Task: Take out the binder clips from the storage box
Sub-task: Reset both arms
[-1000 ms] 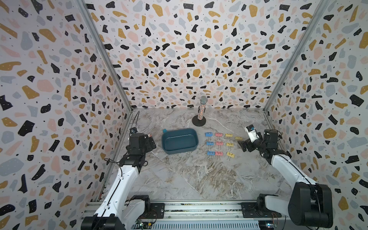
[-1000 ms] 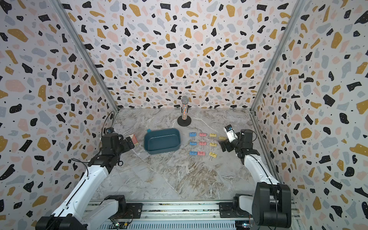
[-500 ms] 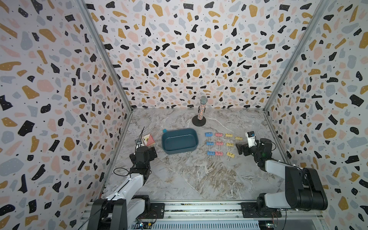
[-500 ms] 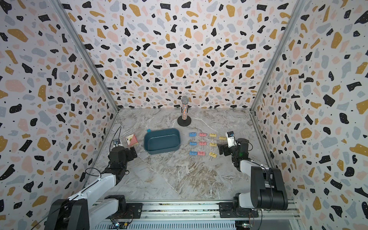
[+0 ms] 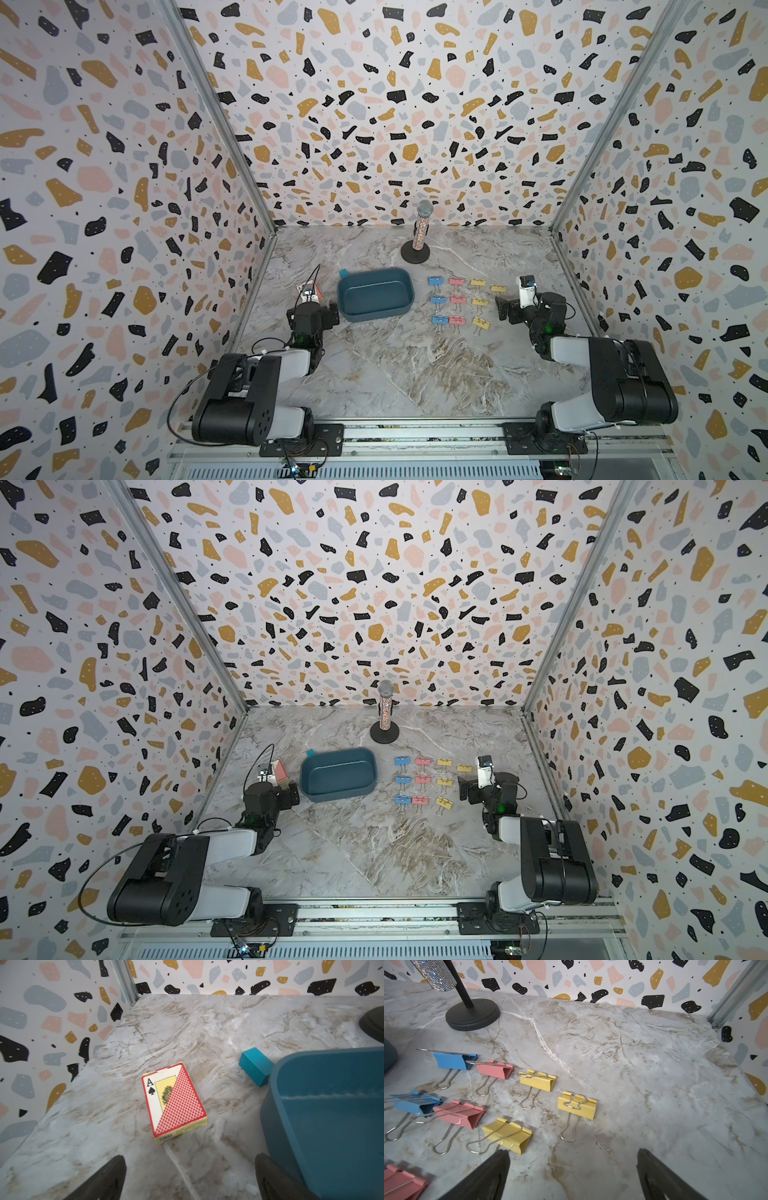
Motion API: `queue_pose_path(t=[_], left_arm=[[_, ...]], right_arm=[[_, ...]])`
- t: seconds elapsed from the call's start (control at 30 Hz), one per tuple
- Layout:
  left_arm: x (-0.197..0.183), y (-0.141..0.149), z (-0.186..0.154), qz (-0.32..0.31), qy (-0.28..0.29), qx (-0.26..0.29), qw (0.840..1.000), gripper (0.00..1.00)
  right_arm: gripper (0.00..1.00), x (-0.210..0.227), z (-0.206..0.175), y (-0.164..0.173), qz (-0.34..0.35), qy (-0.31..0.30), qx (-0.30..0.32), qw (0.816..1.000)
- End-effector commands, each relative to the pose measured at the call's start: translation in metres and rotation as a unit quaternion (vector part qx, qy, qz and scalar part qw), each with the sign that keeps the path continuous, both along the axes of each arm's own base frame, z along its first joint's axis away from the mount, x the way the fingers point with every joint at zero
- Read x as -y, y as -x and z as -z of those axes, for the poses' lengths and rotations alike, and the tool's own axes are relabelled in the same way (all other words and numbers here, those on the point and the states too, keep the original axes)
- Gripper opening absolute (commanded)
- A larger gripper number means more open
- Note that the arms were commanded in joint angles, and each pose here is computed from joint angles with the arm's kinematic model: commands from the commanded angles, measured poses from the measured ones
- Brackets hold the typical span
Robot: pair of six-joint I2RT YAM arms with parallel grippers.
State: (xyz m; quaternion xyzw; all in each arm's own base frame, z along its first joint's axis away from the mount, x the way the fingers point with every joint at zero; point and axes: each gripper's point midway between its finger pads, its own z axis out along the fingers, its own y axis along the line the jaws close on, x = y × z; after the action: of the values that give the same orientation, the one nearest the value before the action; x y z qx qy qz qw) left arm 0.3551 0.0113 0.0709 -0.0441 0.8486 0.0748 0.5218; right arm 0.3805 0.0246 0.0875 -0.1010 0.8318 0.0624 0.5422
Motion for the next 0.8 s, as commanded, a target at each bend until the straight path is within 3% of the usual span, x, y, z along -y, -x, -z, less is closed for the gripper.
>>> queue_pose_path(t=[0.0, 0.07, 0.23, 0.77], left_arm=[[0.006, -0.0148, -0.0267, 0.016, -0.014, 0.051, 0.998, 1.0], [0.006, -0.0148, -0.0265, 0.016, -0.014, 0.05, 0.999, 1.0], [0.0069, -0.0146, -0.0275, 0.017, -0.015, 0.051, 0.998, 1.0], [0.0081, -0.0157, -0.0264, 0.021, -0.016, 0.049, 0.998, 1.0]], right_arm=[[1.0, 0.0068, -0.0052, -0.0002, 0.024, 0.0, 0.026, 0.999], [1.0, 0.0065, -0.0034, 0.0031, 0.025, -0.003, 0.054, 0.998], [1.0, 0.0128, 0.003, -0.0016, 0.044, 0.001, 0.021, 0.999], [1.0, 0.0131, 0.0008, -0.002, 0.045, 0.001, 0.028, 0.999]])
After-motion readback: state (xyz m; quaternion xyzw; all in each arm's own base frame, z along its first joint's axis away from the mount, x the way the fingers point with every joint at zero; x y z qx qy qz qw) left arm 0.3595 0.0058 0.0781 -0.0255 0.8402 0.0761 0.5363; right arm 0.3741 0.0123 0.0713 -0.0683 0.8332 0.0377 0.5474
